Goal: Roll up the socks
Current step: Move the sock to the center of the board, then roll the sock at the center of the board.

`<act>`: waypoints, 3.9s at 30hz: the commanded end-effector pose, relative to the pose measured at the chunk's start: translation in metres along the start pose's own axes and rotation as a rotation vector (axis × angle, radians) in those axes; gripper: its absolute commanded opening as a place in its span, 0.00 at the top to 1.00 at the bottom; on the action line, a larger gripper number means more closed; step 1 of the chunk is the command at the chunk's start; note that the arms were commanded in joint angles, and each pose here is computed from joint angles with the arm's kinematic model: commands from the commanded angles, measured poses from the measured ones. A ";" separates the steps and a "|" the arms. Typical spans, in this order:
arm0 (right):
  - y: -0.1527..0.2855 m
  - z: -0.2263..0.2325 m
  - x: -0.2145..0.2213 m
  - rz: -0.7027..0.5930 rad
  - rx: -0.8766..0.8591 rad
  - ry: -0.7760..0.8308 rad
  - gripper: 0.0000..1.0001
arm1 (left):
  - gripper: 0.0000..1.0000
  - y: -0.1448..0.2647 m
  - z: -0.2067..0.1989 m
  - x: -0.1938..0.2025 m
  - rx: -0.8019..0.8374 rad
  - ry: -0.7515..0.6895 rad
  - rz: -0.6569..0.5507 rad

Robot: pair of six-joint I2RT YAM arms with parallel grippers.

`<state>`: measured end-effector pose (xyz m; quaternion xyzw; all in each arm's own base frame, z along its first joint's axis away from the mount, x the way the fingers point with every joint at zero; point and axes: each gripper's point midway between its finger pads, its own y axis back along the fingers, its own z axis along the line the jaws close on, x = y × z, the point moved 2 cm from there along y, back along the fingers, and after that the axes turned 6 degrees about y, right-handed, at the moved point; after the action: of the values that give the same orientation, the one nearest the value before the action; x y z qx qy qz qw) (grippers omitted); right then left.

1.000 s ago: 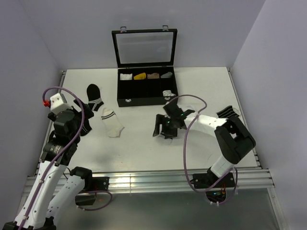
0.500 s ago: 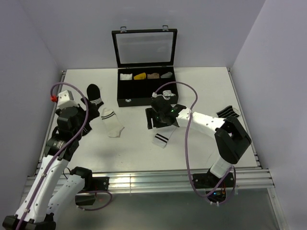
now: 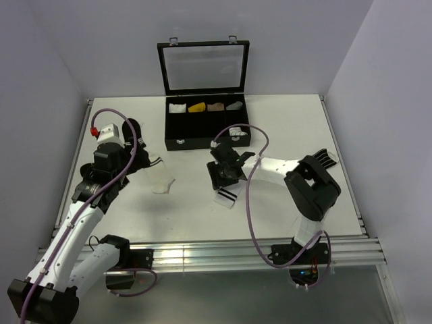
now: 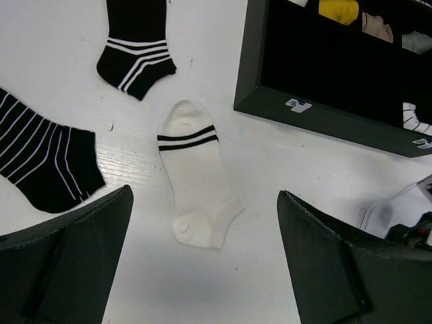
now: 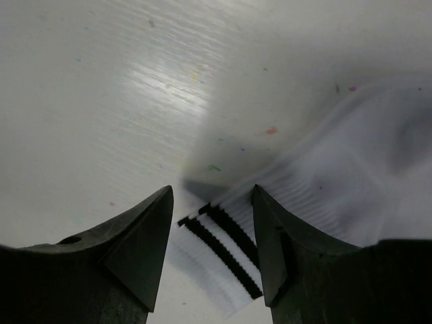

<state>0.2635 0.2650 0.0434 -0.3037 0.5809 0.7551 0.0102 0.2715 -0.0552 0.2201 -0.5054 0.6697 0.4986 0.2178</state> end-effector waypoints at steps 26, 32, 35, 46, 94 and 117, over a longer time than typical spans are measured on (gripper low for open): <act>0.048 0.065 0.016 -0.165 0.070 0.498 0.47 | 0.07 -0.010 -0.007 0.004 0.027 0.031 0.069; 0.036 0.063 0.025 -0.132 0.122 0.528 0.47 | 0.07 -0.012 -0.005 0.005 0.021 0.030 0.076; 0.031 0.062 0.026 -0.123 0.145 0.549 0.47 | 0.07 -0.012 -0.005 0.004 0.018 0.030 0.075; 0.020 0.075 0.030 -0.099 0.127 0.606 0.53 | 0.07 -0.014 -0.003 0.004 0.016 0.036 0.078; 0.015 0.079 0.012 -0.027 -0.612 0.079 1.00 | 0.11 -0.036 -0.074 0.120 0.176 0.338 0.411; -0.009 0.044 0.024 0.012 -0.747 -0.136 1.00 | 0.24 -0.053 -0.111 0.209 0.145 0.428 0.617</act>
<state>0.2235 0.3023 0.0366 -0.2374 0.2694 0.9303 -0.0748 0.2510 -0.2353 0.0609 -0.3454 0.8426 0.4099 -0.0529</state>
